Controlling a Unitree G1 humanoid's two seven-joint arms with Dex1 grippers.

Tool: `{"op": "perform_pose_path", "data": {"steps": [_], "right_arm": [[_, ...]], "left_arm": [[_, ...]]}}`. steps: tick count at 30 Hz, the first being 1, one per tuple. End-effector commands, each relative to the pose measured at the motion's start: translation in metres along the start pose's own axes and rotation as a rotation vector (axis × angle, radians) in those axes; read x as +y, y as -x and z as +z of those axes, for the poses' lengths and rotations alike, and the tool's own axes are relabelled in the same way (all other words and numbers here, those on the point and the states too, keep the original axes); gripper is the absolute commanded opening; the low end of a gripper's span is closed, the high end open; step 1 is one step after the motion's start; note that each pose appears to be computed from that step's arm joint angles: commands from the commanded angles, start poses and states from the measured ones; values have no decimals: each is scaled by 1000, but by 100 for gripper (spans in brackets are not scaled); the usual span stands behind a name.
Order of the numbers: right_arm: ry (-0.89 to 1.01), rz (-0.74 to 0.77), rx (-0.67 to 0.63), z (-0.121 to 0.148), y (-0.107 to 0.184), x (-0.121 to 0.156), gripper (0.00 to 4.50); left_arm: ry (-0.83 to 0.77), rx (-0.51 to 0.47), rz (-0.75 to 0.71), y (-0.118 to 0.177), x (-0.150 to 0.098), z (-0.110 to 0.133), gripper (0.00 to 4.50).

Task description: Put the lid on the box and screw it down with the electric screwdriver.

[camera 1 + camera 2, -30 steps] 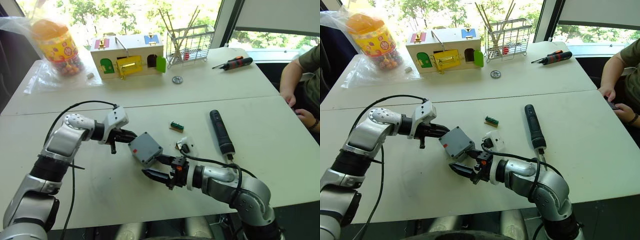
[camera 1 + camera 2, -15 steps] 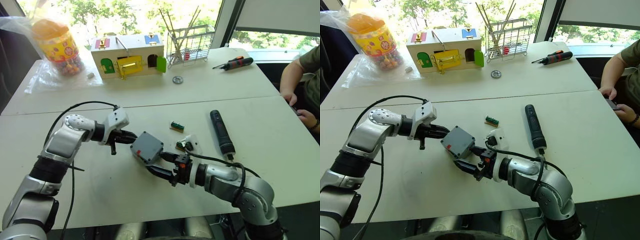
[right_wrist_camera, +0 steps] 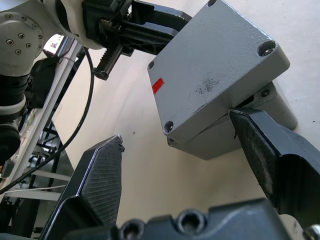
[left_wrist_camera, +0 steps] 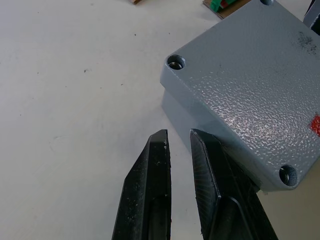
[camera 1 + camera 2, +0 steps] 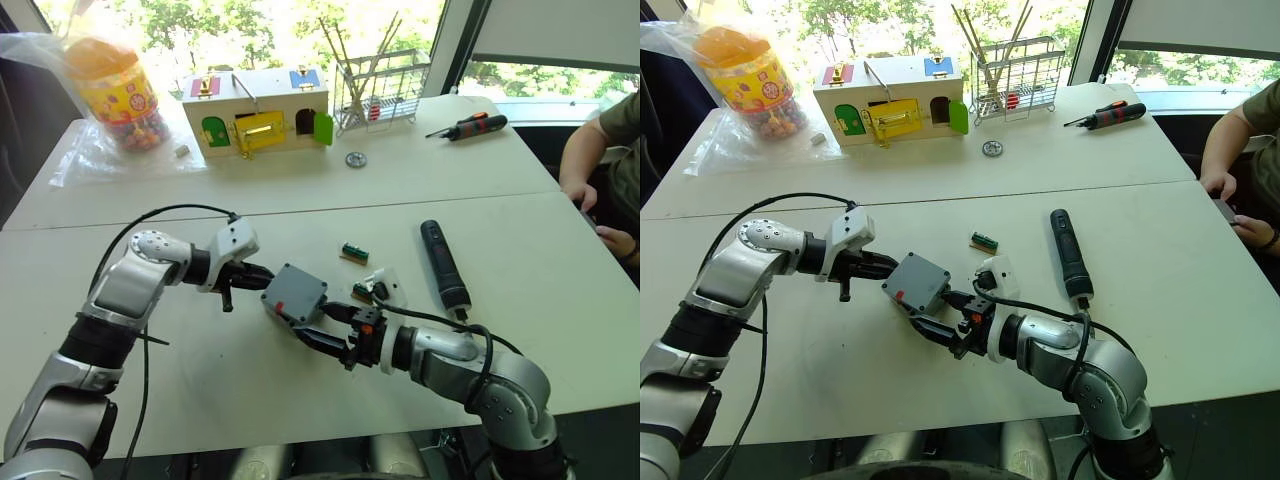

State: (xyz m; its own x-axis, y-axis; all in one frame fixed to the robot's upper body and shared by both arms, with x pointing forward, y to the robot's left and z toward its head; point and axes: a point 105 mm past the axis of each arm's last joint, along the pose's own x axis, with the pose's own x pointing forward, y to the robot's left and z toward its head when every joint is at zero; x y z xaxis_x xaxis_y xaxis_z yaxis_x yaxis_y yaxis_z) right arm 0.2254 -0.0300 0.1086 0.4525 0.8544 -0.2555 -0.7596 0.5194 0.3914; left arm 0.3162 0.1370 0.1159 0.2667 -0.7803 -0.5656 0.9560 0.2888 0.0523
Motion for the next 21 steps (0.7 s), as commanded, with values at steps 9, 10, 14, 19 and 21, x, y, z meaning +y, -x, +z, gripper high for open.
{"op": "perform_pose_path", "data": {"steps": [9, 10, 14, 19, 21], "right_arm": [[47, 94, -66, 15, 3, 23, 375], [55, 94, -67, 15, 4, 23, 375], [91, 104, -63, 15, 11, 27, 375], [113, 89, -62, 15, 15, 26, 284], [115, 80, -56, 14, 15, 24, 214]], "left_arm": [[-69, -45, -32, -3, -2, 15, 66], [-67, -47, -28, -2, -1, 15, 66], [-54, -55, -13, 5, 4, 17, 66], [-30, -70, -23, 10, 4, 20, 66], [-31, -66, -24, 10, 3, 20, 66]]}}
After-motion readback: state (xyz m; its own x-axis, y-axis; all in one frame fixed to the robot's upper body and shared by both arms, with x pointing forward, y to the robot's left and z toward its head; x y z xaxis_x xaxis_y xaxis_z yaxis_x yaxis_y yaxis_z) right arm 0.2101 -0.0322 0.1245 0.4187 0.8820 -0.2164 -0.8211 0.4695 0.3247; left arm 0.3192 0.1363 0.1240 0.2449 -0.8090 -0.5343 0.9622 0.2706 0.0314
